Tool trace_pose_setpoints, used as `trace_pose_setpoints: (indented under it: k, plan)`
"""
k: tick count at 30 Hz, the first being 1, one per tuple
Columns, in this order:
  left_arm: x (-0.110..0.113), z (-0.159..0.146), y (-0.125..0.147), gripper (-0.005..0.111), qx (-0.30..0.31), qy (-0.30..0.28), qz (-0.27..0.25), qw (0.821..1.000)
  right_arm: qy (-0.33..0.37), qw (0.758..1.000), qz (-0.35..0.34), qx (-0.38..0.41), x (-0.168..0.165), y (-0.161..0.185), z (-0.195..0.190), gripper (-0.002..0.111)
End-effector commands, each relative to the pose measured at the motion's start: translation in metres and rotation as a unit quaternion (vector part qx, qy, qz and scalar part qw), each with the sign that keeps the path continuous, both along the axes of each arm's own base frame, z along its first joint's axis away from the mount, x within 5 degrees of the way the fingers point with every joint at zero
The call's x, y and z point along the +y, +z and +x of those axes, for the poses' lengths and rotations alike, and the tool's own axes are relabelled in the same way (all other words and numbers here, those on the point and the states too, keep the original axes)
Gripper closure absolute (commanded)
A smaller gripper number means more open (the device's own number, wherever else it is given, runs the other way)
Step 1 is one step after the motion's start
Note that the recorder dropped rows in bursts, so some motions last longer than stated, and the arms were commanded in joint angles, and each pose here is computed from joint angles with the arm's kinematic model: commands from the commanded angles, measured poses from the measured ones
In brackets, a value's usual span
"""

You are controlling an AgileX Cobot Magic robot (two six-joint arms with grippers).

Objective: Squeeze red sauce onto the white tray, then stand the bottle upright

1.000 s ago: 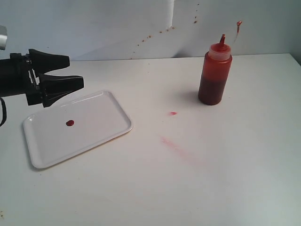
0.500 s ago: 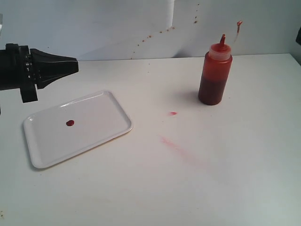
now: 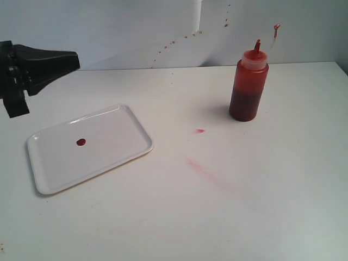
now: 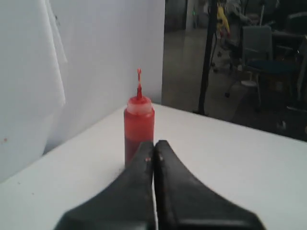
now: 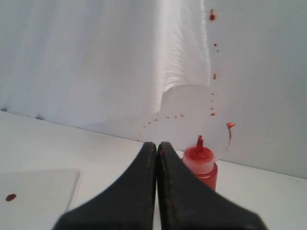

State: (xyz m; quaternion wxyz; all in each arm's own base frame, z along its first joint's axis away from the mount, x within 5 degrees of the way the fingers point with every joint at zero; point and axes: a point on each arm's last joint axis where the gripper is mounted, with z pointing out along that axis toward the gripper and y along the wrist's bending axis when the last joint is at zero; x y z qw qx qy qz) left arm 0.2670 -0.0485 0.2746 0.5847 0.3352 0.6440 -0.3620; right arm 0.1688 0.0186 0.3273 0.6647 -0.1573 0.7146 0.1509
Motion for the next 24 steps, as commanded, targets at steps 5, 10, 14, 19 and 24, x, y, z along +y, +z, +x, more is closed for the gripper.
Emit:
trace_pose_setpoints:
  k: [5, 10, 14, 19, 24]
  plan:
    - [-0.002, -0.040, 0.046, 0.107, -0.085, 0.047, -0.076, 0.992, -0.025, 0.998, 0.049, 0.017, -0.003, 0.001, -0.001, 0.108]
    - [-0.003, -0.051, 0.058, 0.107, -0.112, 0.045, -0.074, 0.990, -0.025, 0.998, 0.049, 0.017, -0.003, 0.001, -0.001, 0.108]
    - [-0.003, -0.053, 0.060, 0.107, -0.117, 0.044, -0.074, 0.989, -0.025, 0.998, 0.049, 0.017, -0.003, 0.001, -0.001, 0.108]
    - [-0.003, -0.053, 0.060, 0.107, -0.118, 0.044, -0.073, 0.989, -0.025, 0.998, 0.049, 0.017, -0.003, 0.001, -0.001, 0.108]
    - [-0.005, -0.059, 0.063, 0.107, -0.113, 0.036, -0.070, 0.990, -0.025, 0.998, 0.049, 0.017, -0.003, 0.001, -0.001, 0.108]
